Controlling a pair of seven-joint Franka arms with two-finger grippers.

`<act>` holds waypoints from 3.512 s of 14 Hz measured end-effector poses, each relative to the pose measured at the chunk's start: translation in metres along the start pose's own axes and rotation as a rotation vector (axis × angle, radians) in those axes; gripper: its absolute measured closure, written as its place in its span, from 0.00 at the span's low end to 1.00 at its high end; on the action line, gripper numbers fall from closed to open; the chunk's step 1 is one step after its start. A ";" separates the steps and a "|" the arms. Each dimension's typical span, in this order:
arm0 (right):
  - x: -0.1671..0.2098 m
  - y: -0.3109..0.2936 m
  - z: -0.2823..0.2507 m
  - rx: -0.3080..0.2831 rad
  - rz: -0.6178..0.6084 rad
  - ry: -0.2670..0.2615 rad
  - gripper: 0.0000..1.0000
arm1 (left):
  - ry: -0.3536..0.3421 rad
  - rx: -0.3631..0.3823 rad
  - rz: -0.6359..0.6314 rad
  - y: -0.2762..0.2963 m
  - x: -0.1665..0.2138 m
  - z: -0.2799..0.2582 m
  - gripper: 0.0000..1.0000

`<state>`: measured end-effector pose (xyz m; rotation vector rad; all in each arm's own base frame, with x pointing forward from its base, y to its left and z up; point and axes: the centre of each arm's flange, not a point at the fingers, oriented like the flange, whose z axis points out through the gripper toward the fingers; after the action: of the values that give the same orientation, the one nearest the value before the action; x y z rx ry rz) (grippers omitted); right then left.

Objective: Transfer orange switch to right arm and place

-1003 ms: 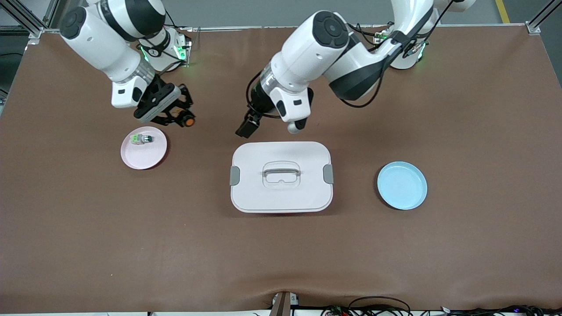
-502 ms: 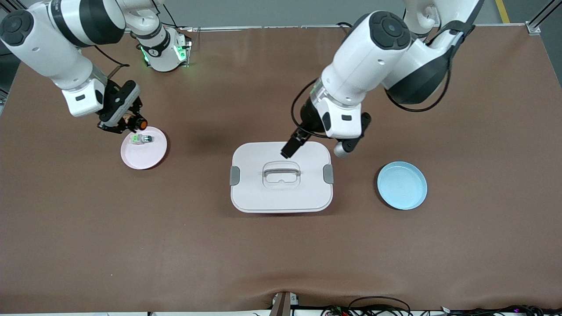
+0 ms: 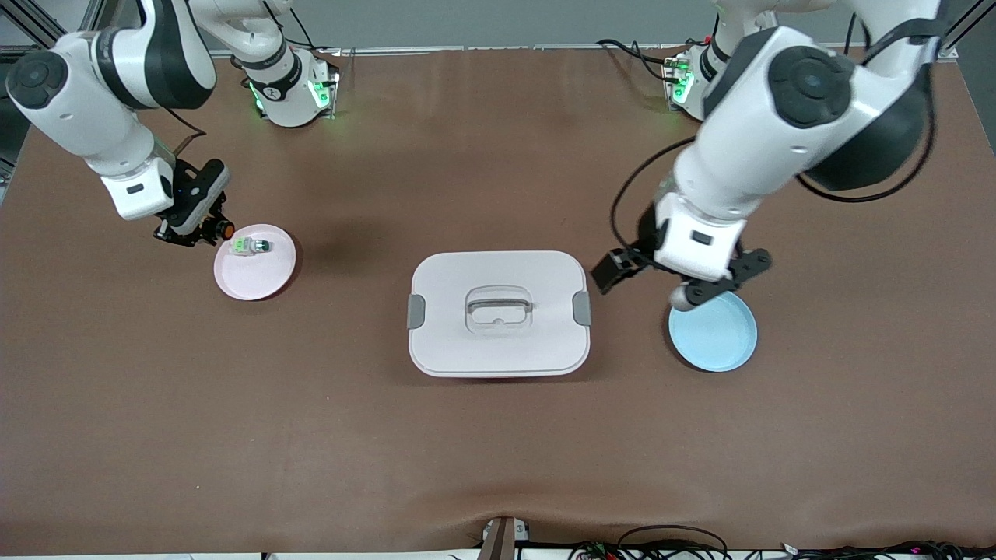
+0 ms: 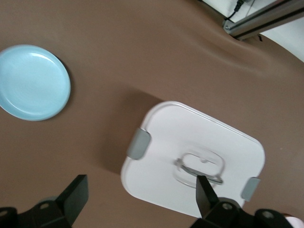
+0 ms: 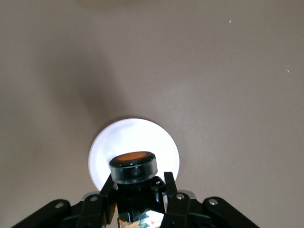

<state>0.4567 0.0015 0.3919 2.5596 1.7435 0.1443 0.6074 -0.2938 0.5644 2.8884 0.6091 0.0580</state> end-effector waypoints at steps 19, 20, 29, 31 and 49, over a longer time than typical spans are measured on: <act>-0.046 -0.025 0.190 -0.101 -0.114 0.014 0.57 | 0.037 0.131 0.214 -0.174 0.089 -0.103 0.00; -0.046 -0.025 0.190 -0.103 -0.115 0.015 0.57 | 0.029 0.142 0.213 -0.176 0.085 -0.107 0.00; -0.043 -0.032 0.212 -0.099 -0.122 0.019 0.57 | 0.008 0.209 0.405 -0.212 0.081 -0.136 0.00; -0.043 -0.032 0.212 -0.100 -0.107 0.020 0.57 | 0.002 0.239 0.428 -0.208 0.073 -0.133 0.00; -0.009 0.020 0.136 0.086 -0.017 -0.021 0.00 | -0.012 0.193 0.448 -0.220 0.002 -0.144 0.00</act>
<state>0.4854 -0.0118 0.2579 2.5940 1.8023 0.0432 0.5113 -0.0700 0.6637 3.1497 -0.0481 0.0451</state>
